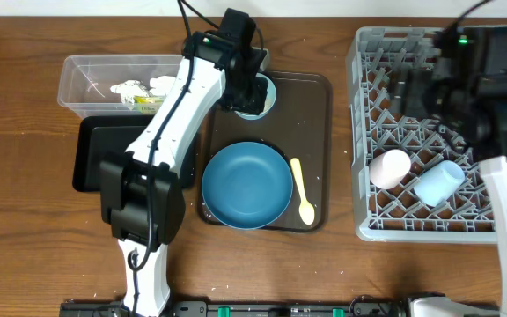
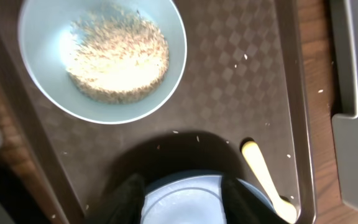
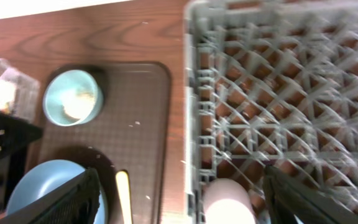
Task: Sort waste into correct bins and load items into the dishwasher rack
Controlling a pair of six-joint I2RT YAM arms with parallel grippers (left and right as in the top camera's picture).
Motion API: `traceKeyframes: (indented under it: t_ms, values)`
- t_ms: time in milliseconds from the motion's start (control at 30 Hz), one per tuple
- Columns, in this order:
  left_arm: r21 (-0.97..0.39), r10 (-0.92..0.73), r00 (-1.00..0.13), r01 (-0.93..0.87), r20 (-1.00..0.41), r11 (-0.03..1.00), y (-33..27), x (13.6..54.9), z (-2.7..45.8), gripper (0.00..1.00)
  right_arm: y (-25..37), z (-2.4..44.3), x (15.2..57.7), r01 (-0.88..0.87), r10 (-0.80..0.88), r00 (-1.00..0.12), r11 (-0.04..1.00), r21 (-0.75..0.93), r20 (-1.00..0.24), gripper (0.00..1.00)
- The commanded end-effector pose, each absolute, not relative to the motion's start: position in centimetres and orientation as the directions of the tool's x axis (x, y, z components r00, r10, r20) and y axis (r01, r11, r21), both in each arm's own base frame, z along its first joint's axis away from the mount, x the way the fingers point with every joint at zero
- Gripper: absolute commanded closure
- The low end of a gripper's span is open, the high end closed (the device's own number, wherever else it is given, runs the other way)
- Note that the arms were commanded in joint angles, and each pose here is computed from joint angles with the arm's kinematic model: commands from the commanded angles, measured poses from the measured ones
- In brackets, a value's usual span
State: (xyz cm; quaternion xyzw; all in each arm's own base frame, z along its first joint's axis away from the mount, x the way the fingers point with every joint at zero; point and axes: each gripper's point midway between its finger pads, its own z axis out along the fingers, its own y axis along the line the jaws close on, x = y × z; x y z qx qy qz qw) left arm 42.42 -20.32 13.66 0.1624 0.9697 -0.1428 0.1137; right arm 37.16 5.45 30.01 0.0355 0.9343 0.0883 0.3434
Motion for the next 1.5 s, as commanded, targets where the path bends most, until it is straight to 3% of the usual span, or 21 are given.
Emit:
traceKeyframes:
  t_ms: [0,333,767,933,1433,1467]
  values:
    - [-0.2,0.33,-0.887,0.405,-0.324,0.892,-20.0,42.8,15.2,0.54,7.0,30.2,37.5,-0.043,0.092,-0.755,0.981,0.189,-0.649,0.17]
    - [-0.177,0.378,-0.855,0.459,-0.354,0.871,-20.9,44.5,13.1,0.47,7.2,30.1,37.9,-0.048,0.09,-0.749,0.981,0.19,-0.656,0.15]
    - [-0.017,0.564,-0.731,0.616,-0.384,0.787,-23.6,45.5,10.7,0.43,7.1,30.2,38.5,-0.044,0.098,-0.737,0.981,0.191,-0.669,0.15]
    - [0.057,0.601,-0.727,0.621,-0.331,0.782,-23.7,46.3,7.0,0.43,7.0,29.7,37.9,-0.038,0.094,-0.757,0.982,0.187,-0.646,0.15]
    - [0.043,0.614,-0.742,0.627,-0.268,0.778,-24.6,46.2,1.6,0.45,6.7,29.4,37.7,-0.029,0.088,-0.766,0.985,0.171,-0.637,0.15]
    - [0.041,0.61,-0.746,0.624,-0.267,0.781,-24.6,46.1,1.5,0.5,6.7,29.4,37.7,-0.031,0.085,-0.766,0.985,0.169,-0.637,0.14]
